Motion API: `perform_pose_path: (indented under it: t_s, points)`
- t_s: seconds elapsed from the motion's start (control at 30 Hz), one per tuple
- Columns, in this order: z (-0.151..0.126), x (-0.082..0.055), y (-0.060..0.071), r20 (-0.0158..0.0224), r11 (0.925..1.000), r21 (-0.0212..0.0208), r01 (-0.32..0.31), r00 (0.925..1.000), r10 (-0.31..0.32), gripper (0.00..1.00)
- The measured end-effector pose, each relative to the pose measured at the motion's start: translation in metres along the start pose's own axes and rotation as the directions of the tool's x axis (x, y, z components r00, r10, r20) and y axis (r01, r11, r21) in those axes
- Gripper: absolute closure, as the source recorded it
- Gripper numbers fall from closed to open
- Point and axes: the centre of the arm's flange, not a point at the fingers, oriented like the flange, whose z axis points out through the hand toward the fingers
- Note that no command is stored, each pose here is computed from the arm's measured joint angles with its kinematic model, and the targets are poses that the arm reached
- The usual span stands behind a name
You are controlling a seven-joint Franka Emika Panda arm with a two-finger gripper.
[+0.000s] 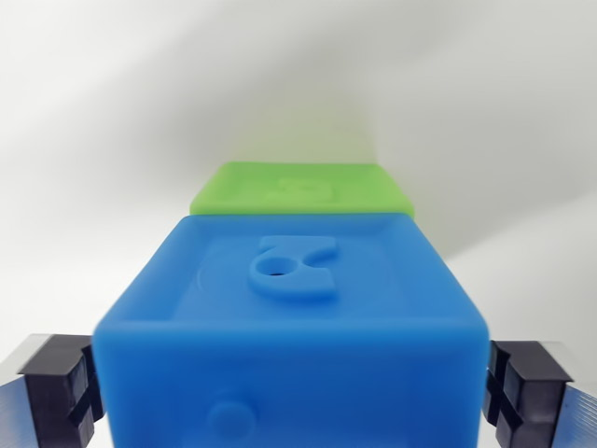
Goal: Stack cube
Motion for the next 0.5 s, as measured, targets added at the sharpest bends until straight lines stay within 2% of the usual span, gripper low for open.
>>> perform_pose_path:
  t_s: [0.37, 0.5]
  points:
    - [-0.019, 0.000, -0.001, -0.0011, 1.0000, 0.0051, 0.000, 1.0000, 0.000, 0.00]
    - [-0.028, 0.000, -0.001, -0.0018, 1.0000, 0.0049, 0.000, 1.0000, 0.000, 0.00]
